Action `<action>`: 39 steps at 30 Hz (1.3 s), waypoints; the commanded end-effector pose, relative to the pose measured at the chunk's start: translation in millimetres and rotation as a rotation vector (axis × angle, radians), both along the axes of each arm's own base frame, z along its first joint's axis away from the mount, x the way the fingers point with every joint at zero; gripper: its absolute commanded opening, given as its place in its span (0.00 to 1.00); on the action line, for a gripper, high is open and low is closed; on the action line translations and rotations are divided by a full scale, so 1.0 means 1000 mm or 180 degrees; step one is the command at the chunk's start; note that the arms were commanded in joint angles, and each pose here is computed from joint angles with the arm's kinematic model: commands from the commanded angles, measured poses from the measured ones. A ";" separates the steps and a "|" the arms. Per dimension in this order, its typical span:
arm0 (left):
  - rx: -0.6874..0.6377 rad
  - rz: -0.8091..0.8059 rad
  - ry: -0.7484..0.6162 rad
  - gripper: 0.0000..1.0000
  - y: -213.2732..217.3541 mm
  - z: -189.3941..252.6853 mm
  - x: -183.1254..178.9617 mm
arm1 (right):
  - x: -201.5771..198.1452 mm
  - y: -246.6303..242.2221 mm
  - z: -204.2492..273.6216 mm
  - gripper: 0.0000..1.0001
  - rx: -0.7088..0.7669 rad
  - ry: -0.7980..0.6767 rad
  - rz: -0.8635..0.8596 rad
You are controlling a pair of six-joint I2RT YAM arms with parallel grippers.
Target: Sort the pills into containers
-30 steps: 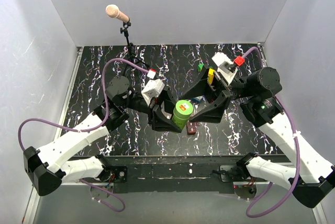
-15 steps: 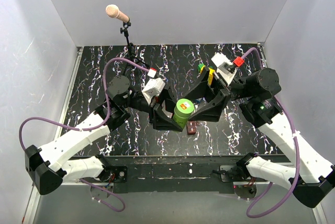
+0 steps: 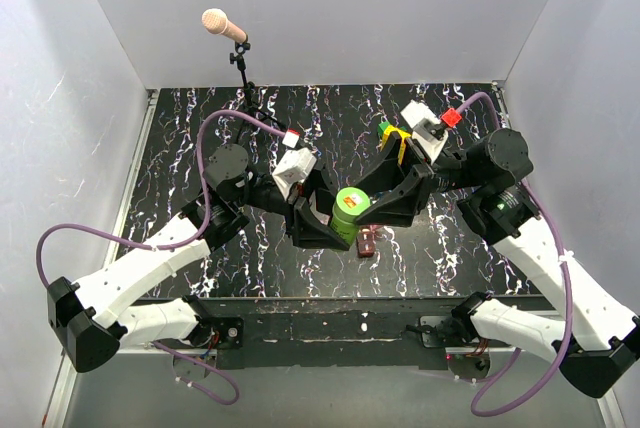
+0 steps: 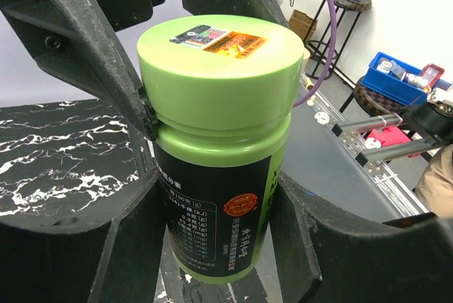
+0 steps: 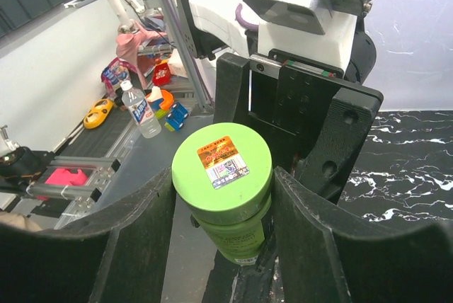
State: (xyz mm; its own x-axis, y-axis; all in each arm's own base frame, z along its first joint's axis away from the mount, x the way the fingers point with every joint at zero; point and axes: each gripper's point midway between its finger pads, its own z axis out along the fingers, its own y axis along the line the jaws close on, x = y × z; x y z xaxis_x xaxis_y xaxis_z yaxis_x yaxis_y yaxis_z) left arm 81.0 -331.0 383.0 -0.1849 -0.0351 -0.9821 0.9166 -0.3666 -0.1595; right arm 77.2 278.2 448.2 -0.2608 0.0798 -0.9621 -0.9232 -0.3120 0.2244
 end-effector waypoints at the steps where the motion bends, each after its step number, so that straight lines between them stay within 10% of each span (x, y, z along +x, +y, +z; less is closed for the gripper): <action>1: -0.0230 0.0192 -0.0211 0.00 0.003 0.031 0.004 | -0.001 -0.001 0.000 0.47 0.0001 -0.0016 -0.0081; 39: 0.0189 0.2501 -0.0232 0.00 0.007 0.008 0.133 | 0.092 -0.006 -0.063 0.32 -0.1009 0.0971 -0.2010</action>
State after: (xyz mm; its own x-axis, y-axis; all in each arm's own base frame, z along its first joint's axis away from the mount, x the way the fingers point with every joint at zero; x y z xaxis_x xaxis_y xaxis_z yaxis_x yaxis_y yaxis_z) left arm 185.5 -330.1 338.1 -0.1770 0.0489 -0.9830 0.9464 0.2827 -0.1563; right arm 171.9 275.8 399.0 -0.4427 0.0656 -0.8943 -0.8388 0.3222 0.4389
